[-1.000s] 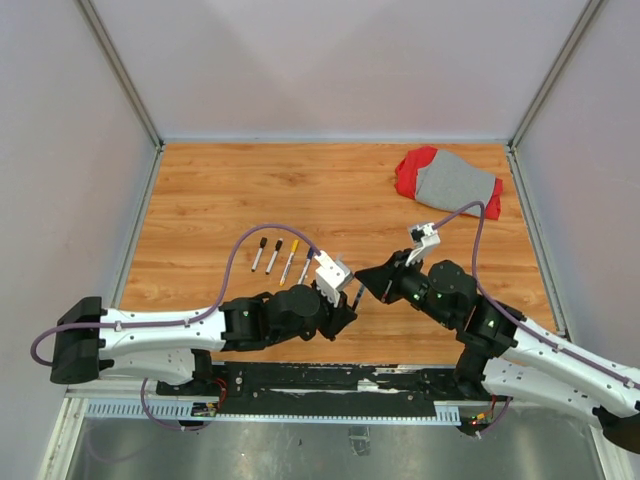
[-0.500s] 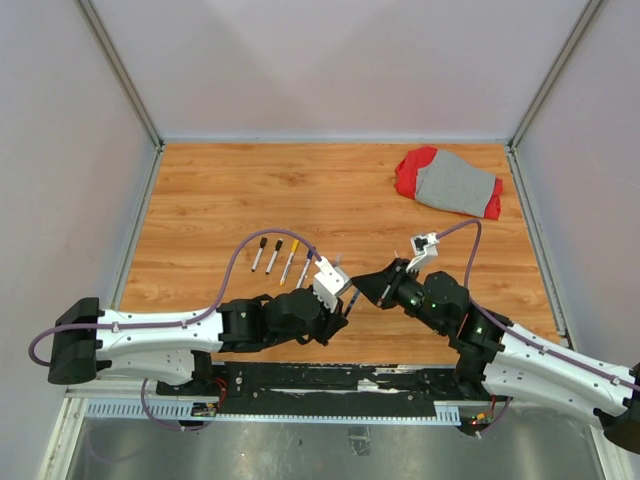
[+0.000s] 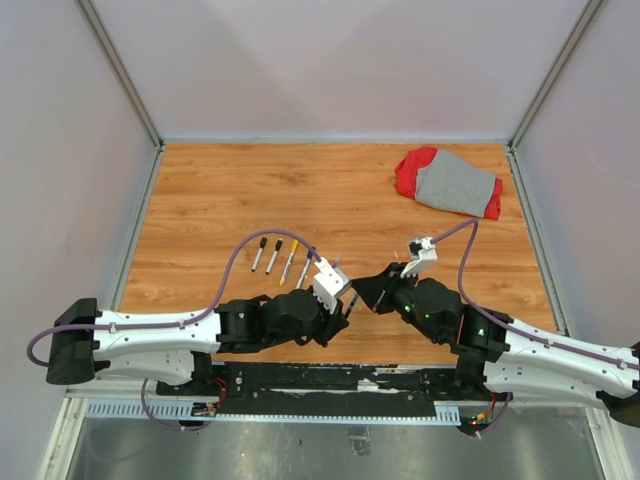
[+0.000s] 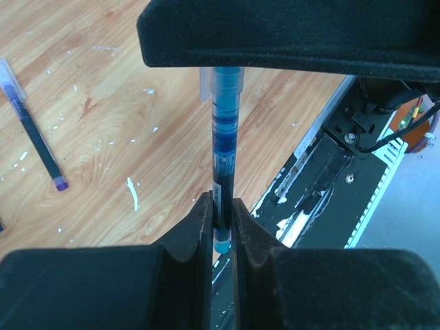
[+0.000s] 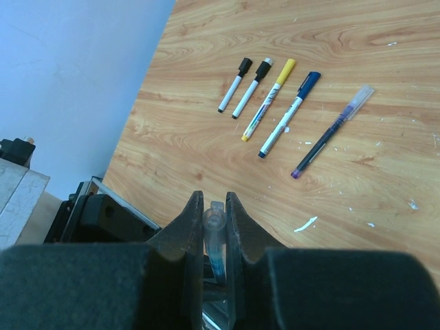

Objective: Insert the pens into the pen caps
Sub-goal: Press the pen cap onto the pen, then place the pen at the center of the board.

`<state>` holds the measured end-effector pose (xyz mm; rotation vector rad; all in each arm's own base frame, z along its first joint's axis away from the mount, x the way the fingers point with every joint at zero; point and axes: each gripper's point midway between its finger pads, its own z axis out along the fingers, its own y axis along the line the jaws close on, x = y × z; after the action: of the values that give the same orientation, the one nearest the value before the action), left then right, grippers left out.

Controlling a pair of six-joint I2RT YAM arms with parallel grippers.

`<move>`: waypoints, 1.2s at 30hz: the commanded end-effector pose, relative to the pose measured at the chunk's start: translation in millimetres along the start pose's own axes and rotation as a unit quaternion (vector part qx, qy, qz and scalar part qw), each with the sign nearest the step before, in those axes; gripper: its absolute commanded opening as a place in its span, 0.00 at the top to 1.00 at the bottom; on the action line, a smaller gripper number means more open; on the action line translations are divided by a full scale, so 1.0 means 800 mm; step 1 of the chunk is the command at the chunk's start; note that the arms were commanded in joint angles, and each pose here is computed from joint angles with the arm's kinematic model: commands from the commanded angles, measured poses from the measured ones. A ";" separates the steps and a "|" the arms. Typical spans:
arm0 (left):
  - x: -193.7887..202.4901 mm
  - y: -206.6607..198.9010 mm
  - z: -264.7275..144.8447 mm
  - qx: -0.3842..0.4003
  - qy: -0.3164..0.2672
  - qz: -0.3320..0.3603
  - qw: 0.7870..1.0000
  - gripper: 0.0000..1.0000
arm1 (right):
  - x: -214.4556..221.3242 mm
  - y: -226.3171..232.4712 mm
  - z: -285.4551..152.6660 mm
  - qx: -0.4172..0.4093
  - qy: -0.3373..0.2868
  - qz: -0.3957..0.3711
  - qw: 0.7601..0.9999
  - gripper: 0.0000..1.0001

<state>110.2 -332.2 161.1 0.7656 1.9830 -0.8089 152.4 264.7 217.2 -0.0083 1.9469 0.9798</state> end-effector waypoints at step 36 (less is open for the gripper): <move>-0.027 0.018 0.012 -0.032 -0.067 -0.105 0.992 1.00 | -0.094 -0.049 -0.087 0.090 -0.018 -0.221 0.971 0.32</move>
<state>124.7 -339.2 180.6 0.5052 1.9466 -0.9374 149.1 201.4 271.2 -0.3084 1.8526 0.7101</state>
